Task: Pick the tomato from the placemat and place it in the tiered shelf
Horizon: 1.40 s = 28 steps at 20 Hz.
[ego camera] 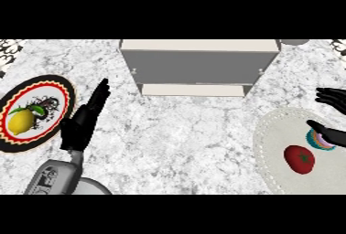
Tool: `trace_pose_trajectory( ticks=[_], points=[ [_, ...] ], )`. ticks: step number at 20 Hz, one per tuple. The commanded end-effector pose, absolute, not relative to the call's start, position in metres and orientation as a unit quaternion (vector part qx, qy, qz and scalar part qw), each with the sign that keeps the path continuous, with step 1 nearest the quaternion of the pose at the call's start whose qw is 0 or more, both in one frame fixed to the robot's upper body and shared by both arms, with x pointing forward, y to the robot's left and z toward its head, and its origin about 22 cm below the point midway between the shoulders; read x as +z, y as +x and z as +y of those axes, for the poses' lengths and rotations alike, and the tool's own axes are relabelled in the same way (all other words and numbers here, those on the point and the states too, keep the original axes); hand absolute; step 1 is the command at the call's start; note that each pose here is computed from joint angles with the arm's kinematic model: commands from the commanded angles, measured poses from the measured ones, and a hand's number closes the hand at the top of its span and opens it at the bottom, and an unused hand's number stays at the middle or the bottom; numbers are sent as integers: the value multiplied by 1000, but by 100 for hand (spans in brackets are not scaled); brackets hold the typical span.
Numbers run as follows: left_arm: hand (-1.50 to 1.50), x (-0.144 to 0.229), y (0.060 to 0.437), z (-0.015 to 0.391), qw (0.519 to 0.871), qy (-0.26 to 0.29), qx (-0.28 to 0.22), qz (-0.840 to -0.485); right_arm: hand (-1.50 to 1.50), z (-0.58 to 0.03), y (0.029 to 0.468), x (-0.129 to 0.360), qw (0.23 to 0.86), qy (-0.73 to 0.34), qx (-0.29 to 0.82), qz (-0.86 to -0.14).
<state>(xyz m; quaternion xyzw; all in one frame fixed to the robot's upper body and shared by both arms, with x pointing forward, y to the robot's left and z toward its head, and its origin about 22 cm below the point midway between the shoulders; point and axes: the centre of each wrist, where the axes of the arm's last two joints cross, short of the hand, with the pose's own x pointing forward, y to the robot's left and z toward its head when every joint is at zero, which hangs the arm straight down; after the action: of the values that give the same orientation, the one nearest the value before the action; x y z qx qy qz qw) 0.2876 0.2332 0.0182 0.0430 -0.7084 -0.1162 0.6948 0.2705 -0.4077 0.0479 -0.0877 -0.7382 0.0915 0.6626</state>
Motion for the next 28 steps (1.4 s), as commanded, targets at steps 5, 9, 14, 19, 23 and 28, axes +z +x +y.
trace_pose_trajectory(
  ticks=[5,9,14,19,23,28],
  points=[
    [0,13,289,212,689,31,-121,-713,-150,-471,254,-2,599,-49,-20,-799],
    [0,16,287,218,690,41,-113,-714,-150,-495,264,37,640,25,112,-760],
    [0,17,286,226,696,48,-115,-707,-150,-496,274,78,633,-6,246,-734],
    [0,26,285,233,694,50,-123,-707,-150,-475,292,126,638,-34,321,-700],
    [0,23,284,224,702,47,-113,-701,-150,-454,291,144,628,-48,432,-645],
    [0,12,277,214,698,53,-114,-705,-150,-422,288,176,599,-110,542,-579]
  ],
)
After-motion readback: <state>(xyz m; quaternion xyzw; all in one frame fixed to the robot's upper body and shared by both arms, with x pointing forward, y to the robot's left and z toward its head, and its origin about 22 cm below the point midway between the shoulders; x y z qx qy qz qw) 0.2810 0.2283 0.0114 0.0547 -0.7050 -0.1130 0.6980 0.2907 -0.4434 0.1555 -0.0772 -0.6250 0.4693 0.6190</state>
